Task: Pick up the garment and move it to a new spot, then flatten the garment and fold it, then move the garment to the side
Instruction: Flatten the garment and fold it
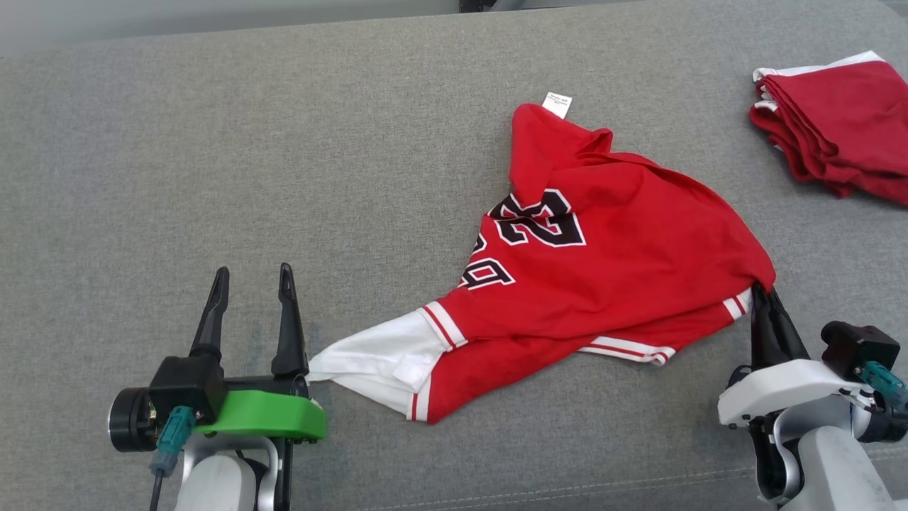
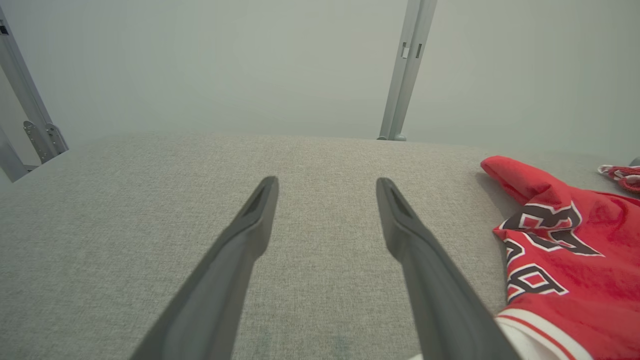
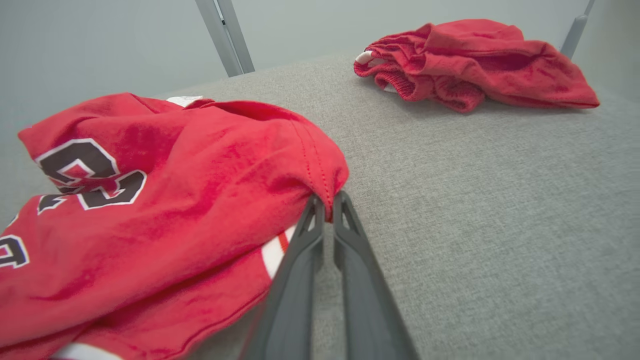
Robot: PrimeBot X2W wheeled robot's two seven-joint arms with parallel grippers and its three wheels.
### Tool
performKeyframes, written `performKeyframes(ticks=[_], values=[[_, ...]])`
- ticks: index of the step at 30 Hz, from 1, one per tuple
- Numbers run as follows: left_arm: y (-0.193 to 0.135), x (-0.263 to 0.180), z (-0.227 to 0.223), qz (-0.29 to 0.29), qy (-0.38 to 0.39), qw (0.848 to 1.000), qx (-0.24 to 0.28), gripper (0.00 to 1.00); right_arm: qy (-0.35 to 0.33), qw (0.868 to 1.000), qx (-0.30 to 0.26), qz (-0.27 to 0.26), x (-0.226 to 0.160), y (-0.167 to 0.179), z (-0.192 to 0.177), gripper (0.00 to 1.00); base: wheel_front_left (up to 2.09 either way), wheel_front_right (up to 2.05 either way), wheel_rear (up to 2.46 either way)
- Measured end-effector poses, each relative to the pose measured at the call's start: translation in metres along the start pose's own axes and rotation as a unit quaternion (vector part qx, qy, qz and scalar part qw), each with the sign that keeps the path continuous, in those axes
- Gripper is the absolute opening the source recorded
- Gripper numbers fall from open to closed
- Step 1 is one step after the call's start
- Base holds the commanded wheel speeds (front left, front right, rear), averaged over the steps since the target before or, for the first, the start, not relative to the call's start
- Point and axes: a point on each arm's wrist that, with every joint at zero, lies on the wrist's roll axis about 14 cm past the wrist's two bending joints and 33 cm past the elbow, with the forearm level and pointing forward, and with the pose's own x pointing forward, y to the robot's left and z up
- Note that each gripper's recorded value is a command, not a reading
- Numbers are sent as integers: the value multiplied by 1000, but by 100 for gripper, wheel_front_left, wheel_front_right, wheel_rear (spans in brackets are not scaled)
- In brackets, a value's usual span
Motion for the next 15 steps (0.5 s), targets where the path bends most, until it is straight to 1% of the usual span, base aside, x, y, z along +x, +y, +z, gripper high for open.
performKeyframes(ticks=[4,5,6,7,8,13,15], values=[[-1,0,-2,-2,2,1000,0,100,22,1000,-3,-17,-5,-11,-14,0,0,0,0],[-1,0,-2,-2,3,1000,-1,100,29,999,-10,-22,-6,-15,-18,2,0,0,0],[-1,0,-3,-2,4,1000,-1,100,33,999,-14,-25,-7,-17,-20,27,0,0,0],[-1,0,-4,-2,5,1000,-1,100,35,999,-14,-27,-7,-19,-22,72,0,0,0],[-1,-1,-4,-2,6,1000,0,100,35,999,-13,-28,-7,-19,-23,100,0,0,0],[0,0,-3,-1,5,1000,0,100,19,999,-13,-30,-6,-21,-15,100,0,0,0],[0,0,-3,-1,4,1000,-1,100,5,1000,-1,-25,-4,-17,-7,100,0,0,0]])
